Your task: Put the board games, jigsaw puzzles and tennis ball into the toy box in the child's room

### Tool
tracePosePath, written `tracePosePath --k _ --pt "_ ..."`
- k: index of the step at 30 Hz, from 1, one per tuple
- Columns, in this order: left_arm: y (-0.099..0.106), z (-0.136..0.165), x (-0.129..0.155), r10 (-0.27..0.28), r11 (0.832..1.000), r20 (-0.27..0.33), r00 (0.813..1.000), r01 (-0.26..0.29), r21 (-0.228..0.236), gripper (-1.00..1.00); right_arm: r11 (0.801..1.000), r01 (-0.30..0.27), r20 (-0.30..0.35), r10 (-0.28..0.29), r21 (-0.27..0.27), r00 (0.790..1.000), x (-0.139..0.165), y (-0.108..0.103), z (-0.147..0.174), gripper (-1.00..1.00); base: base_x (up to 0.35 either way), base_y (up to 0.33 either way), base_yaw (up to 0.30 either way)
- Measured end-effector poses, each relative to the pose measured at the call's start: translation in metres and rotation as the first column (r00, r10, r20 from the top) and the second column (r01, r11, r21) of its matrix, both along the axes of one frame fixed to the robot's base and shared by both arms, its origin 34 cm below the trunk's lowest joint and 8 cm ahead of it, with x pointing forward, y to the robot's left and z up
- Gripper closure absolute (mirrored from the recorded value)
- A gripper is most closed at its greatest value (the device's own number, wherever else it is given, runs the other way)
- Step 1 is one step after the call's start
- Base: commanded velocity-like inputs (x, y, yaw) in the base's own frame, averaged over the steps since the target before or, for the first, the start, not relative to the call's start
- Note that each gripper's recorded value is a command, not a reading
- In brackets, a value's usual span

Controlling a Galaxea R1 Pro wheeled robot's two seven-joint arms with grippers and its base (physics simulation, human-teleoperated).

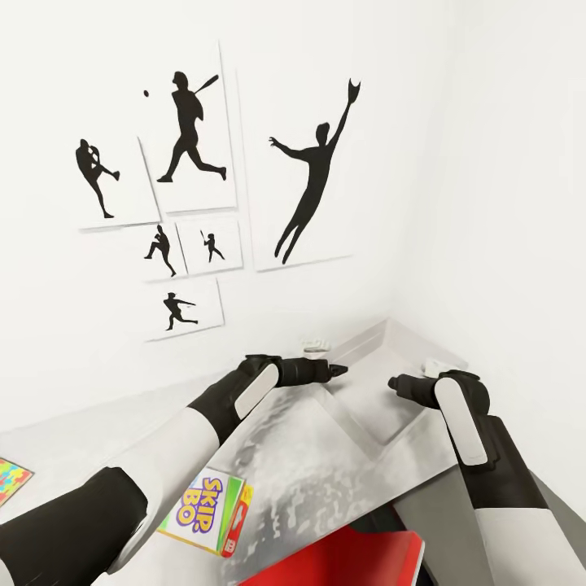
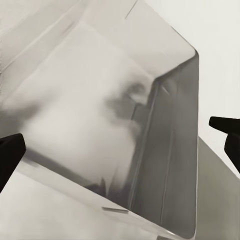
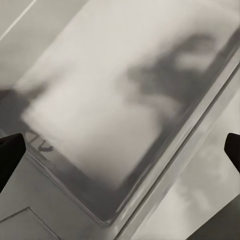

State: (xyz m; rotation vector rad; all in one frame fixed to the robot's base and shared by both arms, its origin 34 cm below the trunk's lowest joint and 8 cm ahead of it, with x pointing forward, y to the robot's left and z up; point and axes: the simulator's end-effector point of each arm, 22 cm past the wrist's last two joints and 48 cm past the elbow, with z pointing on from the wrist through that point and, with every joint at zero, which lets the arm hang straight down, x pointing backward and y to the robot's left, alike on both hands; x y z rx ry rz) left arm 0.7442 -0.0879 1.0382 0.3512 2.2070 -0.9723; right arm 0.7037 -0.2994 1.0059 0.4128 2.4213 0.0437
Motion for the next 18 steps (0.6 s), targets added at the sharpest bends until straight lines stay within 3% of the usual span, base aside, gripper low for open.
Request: tracePosePath --k 10,18 --pt "0.006 -0.002 0.006 0.084 0.996 -0.074 0.994 -0.087 -0.035 -1.00 1.000 0.000 -0.001 0.000 0.001 1.000 0.000 0.000 -0.001 -1.00 0.000 0.000 0.000" --pt "0.017 -0.011 0.012 0.153 0.988 -0.114 0.982 -0.154 -0.002 -1.00 1.000 0.000 -0.002 0.000 0.003 1.000 0.000 0.000 -0.001 -1.00 0.000 0.000 0.000"
